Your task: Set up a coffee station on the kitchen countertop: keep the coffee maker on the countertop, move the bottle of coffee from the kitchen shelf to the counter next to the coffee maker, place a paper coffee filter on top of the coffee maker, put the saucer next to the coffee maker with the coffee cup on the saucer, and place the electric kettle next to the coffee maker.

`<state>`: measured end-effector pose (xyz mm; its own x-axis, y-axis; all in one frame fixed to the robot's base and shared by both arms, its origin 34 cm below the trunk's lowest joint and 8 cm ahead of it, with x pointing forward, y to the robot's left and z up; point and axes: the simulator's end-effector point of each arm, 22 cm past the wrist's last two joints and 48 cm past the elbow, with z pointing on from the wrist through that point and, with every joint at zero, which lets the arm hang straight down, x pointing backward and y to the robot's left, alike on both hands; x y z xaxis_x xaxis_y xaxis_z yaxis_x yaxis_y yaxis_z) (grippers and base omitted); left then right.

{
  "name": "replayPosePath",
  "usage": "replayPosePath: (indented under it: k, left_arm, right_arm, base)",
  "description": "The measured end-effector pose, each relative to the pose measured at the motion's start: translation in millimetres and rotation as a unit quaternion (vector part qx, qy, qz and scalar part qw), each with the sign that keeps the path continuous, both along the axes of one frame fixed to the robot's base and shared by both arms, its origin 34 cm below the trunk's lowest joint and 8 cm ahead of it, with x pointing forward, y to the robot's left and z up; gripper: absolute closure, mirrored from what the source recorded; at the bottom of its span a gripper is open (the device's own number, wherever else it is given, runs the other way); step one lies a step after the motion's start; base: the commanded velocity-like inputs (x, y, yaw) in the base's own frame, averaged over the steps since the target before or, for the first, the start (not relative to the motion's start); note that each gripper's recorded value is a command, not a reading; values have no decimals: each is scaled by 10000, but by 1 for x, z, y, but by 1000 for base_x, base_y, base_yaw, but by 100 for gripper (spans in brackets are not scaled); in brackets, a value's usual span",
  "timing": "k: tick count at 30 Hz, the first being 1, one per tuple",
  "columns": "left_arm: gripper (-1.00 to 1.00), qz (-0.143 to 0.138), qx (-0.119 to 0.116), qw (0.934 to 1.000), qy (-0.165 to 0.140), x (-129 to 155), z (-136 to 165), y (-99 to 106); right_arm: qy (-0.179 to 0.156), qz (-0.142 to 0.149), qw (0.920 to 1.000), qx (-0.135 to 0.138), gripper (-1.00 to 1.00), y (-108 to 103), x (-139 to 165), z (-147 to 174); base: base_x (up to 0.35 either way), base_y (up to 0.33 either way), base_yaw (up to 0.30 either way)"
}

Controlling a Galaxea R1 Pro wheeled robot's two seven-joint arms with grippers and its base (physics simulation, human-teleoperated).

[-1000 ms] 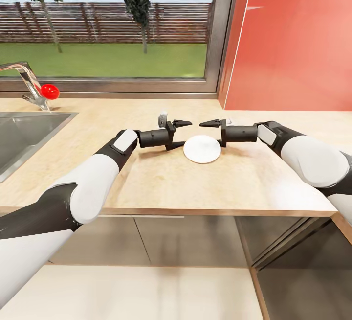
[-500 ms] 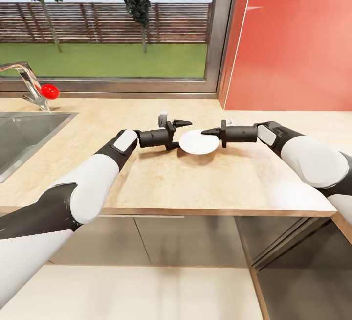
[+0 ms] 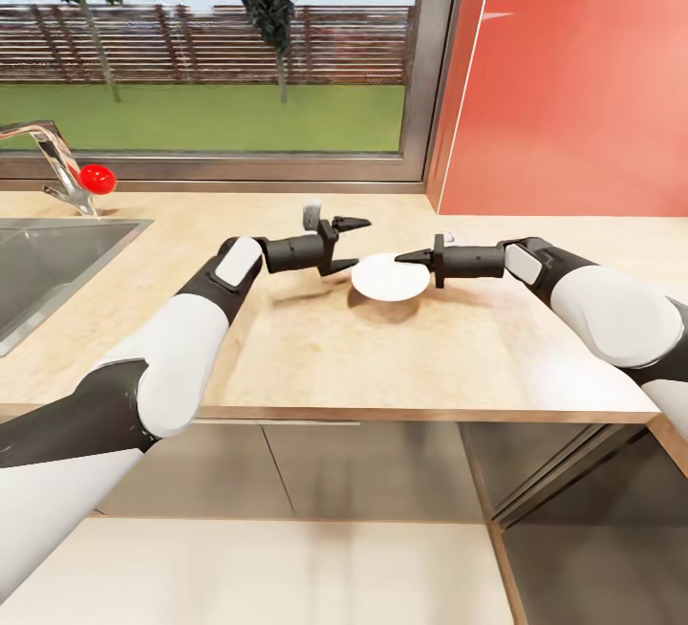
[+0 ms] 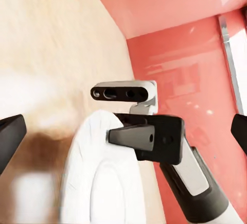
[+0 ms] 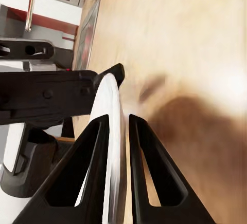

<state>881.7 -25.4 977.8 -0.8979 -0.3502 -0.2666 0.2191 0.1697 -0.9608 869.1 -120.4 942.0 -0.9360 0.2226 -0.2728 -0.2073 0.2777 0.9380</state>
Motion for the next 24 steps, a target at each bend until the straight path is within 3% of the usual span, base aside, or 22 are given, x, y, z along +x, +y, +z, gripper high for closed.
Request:
replayPosePath:
  k: [4,7,11,15,22,23,24]
  left_arm:
    - [-100,63,-10,9998,-181,4,12,4]
    - [-100,240,-80,9967,-772,11,57,16]
    - [-100,485,-54,9847,-1671,12,119,36]
    - [-100,569,-31,9797,-1921,12,135,43]
    - [-100,545,-49,9779,-2017,9,142,44]
    - [-100,450,-104,9772,-2073,4,145,39]
    - [-100,123,-247,9738,-2256,-11,153,26]
  right_arm:
    - [-2,-21,10000,-12,100,-2,1,0]
    - [-18,-45,10000,1,100,-4,2,2]
    - [-21,-213,9998,-41,100,-26,6,0]
    - [-16,-339,9994,-58,100,-42,9,0]
    - [-36,-419,9991,-78,100,-52,10,0]
    - [-66,-447,9989,-86,100,-55,12,2]
    - [-142,-498,9986,-98,100,-60,15,7]
  base:
    - [0,0,0]
    - [0,0,0]
    - [-16,0,0]
    - [-200,0,0]
    - [-186,0,0]
    - [-67,0,0]
    - [-43,0,0]
